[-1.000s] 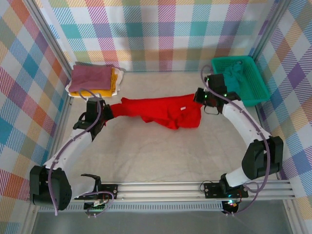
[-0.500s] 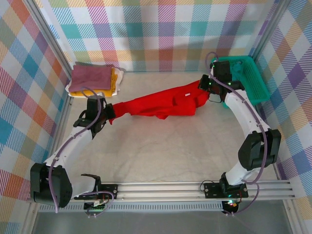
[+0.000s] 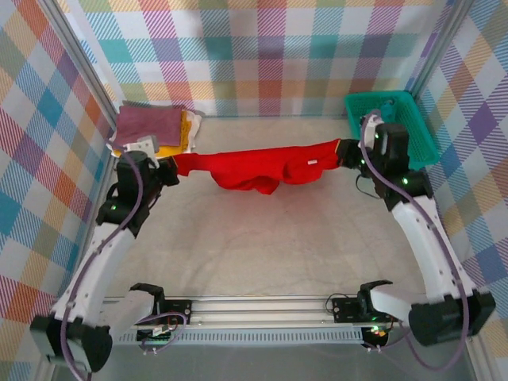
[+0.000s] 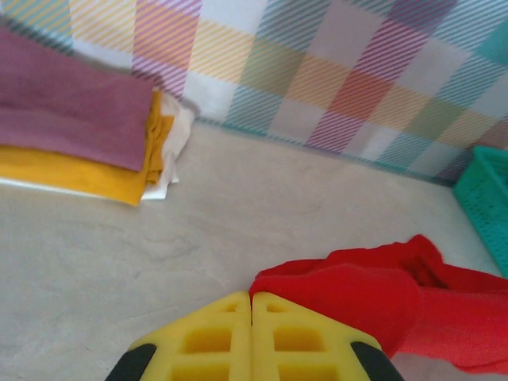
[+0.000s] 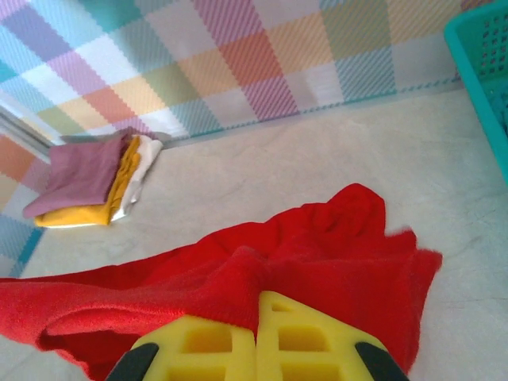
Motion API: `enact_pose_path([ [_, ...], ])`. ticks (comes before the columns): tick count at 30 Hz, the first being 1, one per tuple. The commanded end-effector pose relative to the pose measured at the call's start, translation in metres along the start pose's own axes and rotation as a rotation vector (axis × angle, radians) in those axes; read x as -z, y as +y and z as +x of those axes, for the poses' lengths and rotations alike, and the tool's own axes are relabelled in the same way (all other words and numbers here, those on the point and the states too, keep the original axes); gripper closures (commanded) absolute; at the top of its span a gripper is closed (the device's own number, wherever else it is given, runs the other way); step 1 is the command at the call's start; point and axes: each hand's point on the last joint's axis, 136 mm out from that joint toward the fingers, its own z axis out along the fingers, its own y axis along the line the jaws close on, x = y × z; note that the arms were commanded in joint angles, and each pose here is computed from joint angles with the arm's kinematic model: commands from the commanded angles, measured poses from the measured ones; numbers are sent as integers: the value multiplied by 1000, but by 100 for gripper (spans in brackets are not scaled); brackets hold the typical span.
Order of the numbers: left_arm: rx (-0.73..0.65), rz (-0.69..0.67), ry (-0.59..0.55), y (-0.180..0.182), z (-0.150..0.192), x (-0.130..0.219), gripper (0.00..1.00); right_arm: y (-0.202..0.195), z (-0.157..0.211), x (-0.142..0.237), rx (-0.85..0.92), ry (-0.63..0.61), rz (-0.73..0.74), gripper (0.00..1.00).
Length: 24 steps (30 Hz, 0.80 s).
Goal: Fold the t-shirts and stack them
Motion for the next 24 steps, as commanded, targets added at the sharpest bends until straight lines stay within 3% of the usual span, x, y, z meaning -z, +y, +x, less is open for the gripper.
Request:
enact_pose_path([
  [1,-60,55,-53,-12,-19,39,100,18,-9,36,83,-93,-79,100],
  [7,-107,104,-141,-30,-55,82,100,37,-33,92,100,-232,-115,100],
  [12,-141,86,-132,-47,-108,65,100,17,-70,85,-1,-262,47,100],
  [16,-188,127,-66,-70,-145,-7,100,-14,-78,21,-90,-126,208,100],
  [21,-240,186,144,-83,-137,-162,100,-46,-85,-87,-173,9,283,98],
  [22,-242,178,172,-80,-130,-189,94,-53,-85,-103,-193,23,297,92],
  [24,-240,164,206,-73,-114,-241,34,-67,-89,-132,-221,28,319,61],
])
